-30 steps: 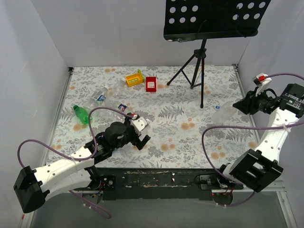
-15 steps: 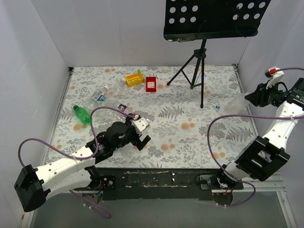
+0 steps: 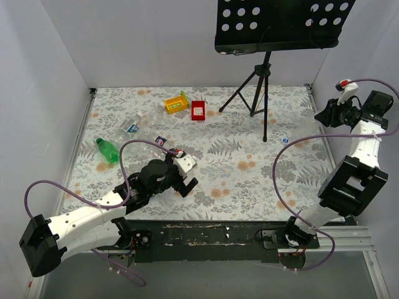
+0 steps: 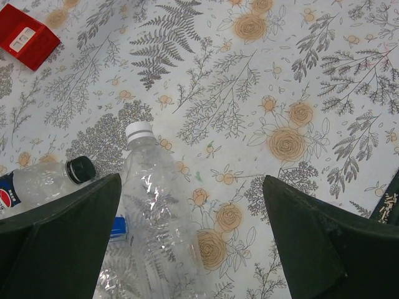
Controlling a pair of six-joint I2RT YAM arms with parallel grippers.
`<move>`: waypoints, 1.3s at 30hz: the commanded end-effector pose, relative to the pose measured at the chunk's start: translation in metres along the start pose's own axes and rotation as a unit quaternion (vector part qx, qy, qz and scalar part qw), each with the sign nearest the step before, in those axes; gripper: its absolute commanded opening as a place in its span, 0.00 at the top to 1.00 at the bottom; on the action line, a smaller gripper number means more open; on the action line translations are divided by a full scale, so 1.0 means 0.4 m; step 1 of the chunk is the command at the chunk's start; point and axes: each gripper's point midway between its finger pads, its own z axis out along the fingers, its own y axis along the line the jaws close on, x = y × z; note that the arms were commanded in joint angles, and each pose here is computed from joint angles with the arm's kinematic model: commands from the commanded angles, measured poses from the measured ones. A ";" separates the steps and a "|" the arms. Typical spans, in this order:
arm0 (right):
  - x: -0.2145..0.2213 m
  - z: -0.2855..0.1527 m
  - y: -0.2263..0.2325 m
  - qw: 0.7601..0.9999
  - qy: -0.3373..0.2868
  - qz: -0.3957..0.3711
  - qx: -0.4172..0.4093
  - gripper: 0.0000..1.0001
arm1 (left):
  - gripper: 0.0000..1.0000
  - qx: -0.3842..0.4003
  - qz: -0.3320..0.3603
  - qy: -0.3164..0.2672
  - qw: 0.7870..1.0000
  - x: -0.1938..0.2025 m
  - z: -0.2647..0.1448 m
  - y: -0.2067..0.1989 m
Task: Unscrew the bottle caps
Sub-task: Place the plastic bottle at the center of the board.
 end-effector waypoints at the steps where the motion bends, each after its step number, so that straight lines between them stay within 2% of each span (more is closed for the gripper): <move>1: -0.064 0.030 -0.042 0.999 -0.021 -0.020 0.020 0.97 | 0.02 -0.011 0.006 0.001 1.000 0.000 0.001 0.014; 11: -0.029 0.081 -0.041 1.000 0.008 -0.010 0.012 0.94 | 0.02 -0.012 0.007 0.001 1.000 0.002 0.001 0.014; 39: -0.004 0.094 -0.051 0.999 0.031 -0.001 0.012 0.87 | 0.02 -0.007 0.007 0.002 1.000 0.001 0.004 0.010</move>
